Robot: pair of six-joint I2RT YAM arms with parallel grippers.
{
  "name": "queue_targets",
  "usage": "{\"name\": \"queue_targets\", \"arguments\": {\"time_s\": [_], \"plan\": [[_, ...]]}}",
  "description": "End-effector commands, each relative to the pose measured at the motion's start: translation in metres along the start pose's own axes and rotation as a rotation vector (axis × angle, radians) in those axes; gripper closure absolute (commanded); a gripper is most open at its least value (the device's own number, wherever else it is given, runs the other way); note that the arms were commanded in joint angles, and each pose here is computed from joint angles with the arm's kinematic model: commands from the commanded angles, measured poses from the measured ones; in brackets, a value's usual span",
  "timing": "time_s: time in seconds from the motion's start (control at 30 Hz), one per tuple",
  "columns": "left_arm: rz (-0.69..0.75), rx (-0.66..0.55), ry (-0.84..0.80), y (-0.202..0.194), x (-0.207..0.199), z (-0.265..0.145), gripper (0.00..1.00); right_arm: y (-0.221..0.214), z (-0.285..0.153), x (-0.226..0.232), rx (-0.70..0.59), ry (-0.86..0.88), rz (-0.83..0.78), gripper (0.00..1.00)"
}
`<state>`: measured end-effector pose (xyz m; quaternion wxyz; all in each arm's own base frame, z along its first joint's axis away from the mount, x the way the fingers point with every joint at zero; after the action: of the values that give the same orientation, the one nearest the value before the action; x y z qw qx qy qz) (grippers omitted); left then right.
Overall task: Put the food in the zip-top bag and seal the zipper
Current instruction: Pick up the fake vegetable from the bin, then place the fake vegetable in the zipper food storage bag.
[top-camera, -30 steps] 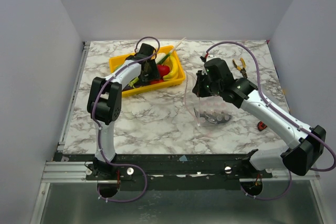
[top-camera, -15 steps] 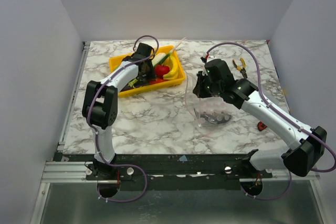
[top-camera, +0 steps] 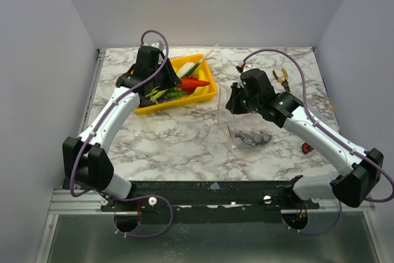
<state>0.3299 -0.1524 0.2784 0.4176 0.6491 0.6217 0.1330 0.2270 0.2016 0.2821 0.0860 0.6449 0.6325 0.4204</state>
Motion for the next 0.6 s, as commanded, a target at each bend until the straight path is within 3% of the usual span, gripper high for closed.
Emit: {"name": "queue_targets", "arguments": {"time_s": [0.0, 0.2, 0.33, 0.57], "plan": [[0.041, -0.074, -0.102, 0.000, -0.012, -0.038, 1.00, 0.015, -0.006, 0.008, -0.064, 0.022, 0.039, 1.00], [0.167, -0.272, -0.165, -0.006, -0.030, -0.095, 1.00, 0.020, -0.005, 0.010, -0.100, -0.001, 0.100, 1.00], [0.293, -0.401, -0.092, -0.017, -0.045, -0.123, 1.00, 0.025, -0.005, 0.011, -0.134, -0.027, 0.143, 0.99], [0.363, -0.430, 0.116, -0.038, -0.054, -0.137, 1.00, 0.036, -0.012, 0.017, -0.183, -0.031, 0.216, 0.99]]}}
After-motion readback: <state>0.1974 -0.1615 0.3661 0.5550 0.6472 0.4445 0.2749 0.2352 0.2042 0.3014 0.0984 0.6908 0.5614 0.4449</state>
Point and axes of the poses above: each gripper's point midway between its finger pads, its own z axis out along the fingers, its own x axis along the line the jaws close on, y = z × x, the point moved 9 cm from there along -z, back along the fingers, and after that the axes turned 12 degrees about z, right-handed, at the moved point
